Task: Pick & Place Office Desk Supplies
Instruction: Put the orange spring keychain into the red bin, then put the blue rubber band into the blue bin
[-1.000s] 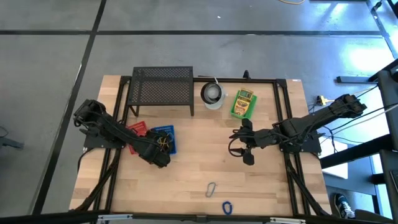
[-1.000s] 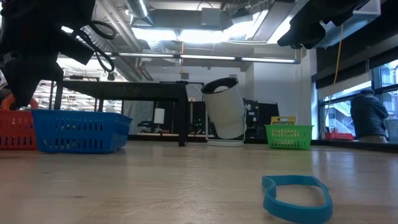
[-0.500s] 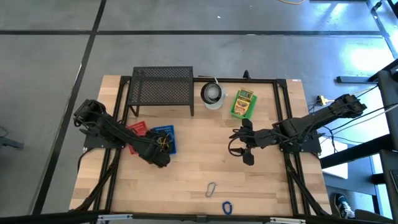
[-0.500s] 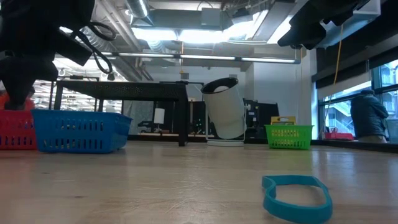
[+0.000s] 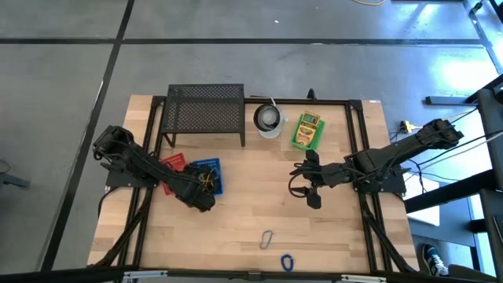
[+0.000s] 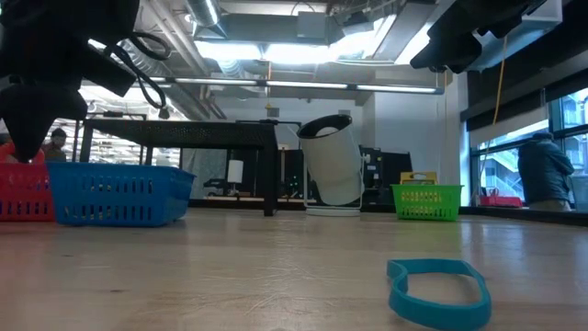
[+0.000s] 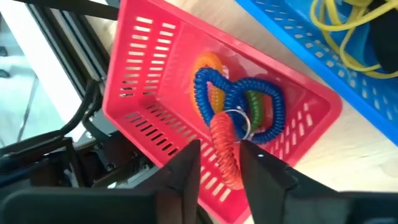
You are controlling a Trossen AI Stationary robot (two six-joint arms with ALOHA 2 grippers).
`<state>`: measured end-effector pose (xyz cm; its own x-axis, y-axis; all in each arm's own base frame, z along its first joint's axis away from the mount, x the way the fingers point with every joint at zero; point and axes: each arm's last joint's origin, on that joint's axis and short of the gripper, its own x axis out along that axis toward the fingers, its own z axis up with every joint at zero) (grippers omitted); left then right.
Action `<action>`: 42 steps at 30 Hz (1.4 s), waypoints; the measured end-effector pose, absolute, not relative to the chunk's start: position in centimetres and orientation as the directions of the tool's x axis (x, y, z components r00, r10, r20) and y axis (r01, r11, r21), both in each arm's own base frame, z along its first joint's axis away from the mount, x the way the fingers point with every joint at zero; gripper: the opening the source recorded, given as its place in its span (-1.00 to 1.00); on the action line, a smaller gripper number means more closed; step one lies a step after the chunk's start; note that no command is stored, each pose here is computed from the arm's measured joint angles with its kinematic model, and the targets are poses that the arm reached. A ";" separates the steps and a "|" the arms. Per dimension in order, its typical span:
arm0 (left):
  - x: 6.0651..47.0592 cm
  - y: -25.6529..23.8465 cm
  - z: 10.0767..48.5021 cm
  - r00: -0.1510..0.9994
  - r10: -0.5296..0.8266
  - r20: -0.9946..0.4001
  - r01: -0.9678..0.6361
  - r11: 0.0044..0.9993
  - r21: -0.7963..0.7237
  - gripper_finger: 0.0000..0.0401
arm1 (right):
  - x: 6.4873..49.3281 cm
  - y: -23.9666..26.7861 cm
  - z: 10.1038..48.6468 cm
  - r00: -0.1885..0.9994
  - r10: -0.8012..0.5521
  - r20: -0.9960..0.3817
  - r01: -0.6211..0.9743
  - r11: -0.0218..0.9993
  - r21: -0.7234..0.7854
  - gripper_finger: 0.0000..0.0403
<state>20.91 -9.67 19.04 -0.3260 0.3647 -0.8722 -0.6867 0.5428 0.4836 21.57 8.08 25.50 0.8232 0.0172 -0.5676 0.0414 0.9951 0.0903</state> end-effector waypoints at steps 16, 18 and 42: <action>21.8 -8.4 22.0 -0.284 0.409 -0.867 -0.743 0.478 0.468 -0.35 | 21.6 8.1 25.5 0.821 0.032 -0.570 0.095 0.977 0.191 0.31; 22.4 -8.7 22.0 -0.234 0.389 -0.891 -0.757 0.502 0.418 -0.36 | 21.6 8.2 25.5 0.819 0.046 -0.573 0.094 0.973 0.212 0.31; 29.2 -15.5 23.1 0.637 0.189 -0.747 -0.437 0.887 -0.148 -0.37 | 24.4 16.4 18.9 0.711 0.320 -0.626 -0.237 0.947 0.215 0.31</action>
<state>29.21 -15.55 23.07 0.6370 0.1892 -0.7473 -0.4375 0.8869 -0.1483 24.43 16.43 18.85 0.7106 0.3203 -0.6264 -0.2372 0.9473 0.2153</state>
